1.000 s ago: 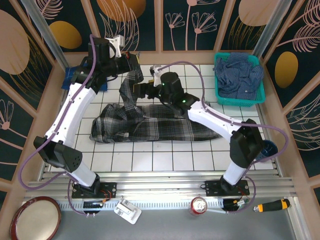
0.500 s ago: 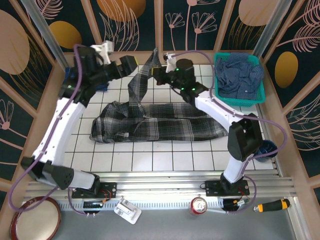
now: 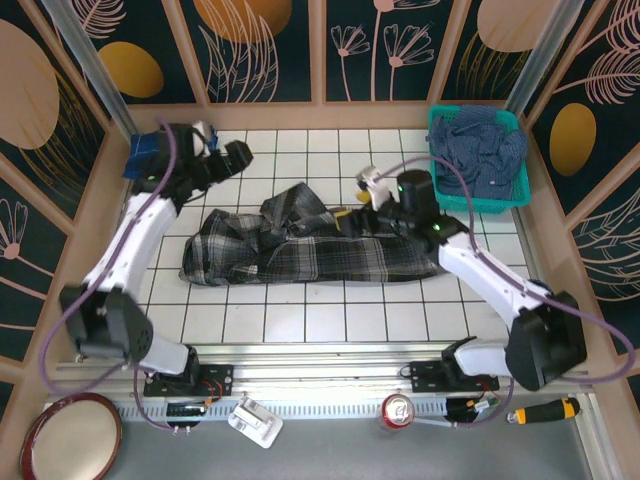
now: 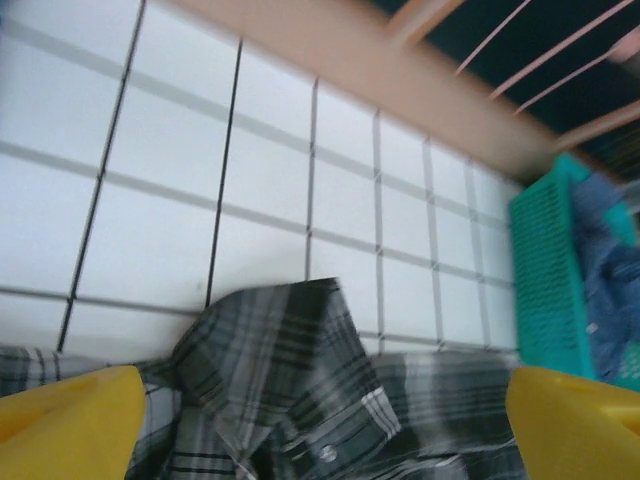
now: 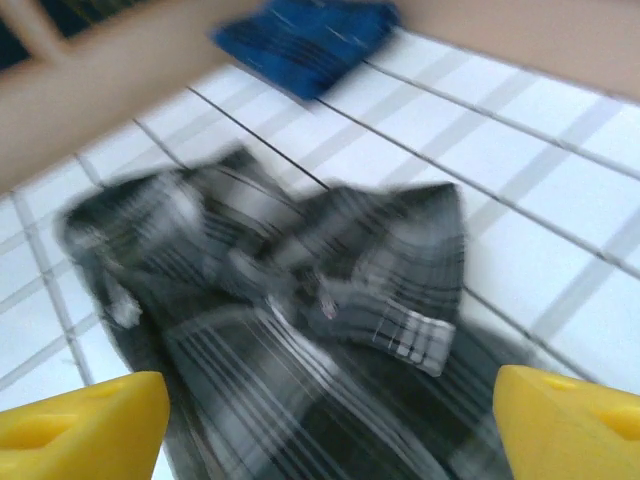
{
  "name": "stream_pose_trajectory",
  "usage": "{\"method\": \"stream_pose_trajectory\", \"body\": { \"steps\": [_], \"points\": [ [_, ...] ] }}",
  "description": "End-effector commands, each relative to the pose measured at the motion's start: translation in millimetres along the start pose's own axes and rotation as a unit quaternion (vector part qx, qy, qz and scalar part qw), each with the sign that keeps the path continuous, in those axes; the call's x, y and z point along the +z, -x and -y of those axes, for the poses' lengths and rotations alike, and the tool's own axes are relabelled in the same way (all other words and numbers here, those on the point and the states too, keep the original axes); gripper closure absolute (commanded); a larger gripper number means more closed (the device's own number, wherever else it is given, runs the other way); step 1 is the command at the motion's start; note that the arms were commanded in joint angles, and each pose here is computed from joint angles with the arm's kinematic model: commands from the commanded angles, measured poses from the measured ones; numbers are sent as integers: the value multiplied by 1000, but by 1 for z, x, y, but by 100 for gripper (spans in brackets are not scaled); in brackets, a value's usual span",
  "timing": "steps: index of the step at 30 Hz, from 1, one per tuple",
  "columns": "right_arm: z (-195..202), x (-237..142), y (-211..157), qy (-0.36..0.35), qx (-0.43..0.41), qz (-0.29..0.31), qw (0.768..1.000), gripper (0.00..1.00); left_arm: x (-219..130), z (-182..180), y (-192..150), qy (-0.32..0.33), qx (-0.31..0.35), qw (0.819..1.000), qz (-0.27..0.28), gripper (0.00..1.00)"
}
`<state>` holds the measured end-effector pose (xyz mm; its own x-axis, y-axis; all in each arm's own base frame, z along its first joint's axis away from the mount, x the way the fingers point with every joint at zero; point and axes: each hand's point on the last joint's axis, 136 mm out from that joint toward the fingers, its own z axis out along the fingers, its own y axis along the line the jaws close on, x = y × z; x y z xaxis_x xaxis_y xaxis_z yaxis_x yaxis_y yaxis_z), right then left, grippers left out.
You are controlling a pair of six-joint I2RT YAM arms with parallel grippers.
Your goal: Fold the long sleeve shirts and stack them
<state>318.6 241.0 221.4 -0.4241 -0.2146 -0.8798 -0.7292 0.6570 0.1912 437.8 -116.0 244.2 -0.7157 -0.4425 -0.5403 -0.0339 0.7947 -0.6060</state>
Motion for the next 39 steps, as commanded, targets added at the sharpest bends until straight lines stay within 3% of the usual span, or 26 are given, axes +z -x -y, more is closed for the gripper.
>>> {"method": "stream_pose_trajectory", "body": {
  "steps": [1, 7, 10, 13, 15, 20, 25, 27, 32, 35, 38, 39],
  "points": [
    [42, -21, 2, -123, 152, 57, 979, 11, 39, -2, -14, -7, 24, 999, -44, 9],
    [41, 12, -1, -124, 285, 33, 950, 10, 124, -34, -30, 111, 89, 982, -125, 11],
    [43, 55, -1, -113, 336, -4, 935, 11, 156, -44, -40, 151, 108, 969, -163, 13],
    [35, 105, 2, -112, 369, -42, 922, 12, 171, -54, -48, 155, 85, 969, -174, 21],
    [24, 136, 10, -90, 375, -49, 921, 15, 169, -56, -48, 140, 57, 975, -164, 25],
    [21, 208, 8, -74, 391, -81, 914, 28, 119, -62, -13, 56, -50, 994, -85, 18],
    [33, 253, -4, -86, 407, -107, 903, 37, 72, -51, 12, 8, -60, 997, -41, 14],
    [35, 265, -5, -89, 407, -115, 902, 42, 63, -48, 14, 0, -63, 997, -36, 15],
    [37, 278, 12, -79, 395, -119, 908, 72, 51, -42, 21, -16, -61, 998, -30, 15],
    [42, 275, 20, -90, 381, -128, 911, 77, 46, -42, 22, -16, -61, 998, -27, 16],
    [27, 275, 40, -54, 326, -111, 937, 99, 43, -46, 22, -11, -60, 998, -23, 16],
    [9, 274, 58, -21, 288, -96, 953, 100, 43, -48, 21, -9, -61, 998, -23, 16]
  ]
}}
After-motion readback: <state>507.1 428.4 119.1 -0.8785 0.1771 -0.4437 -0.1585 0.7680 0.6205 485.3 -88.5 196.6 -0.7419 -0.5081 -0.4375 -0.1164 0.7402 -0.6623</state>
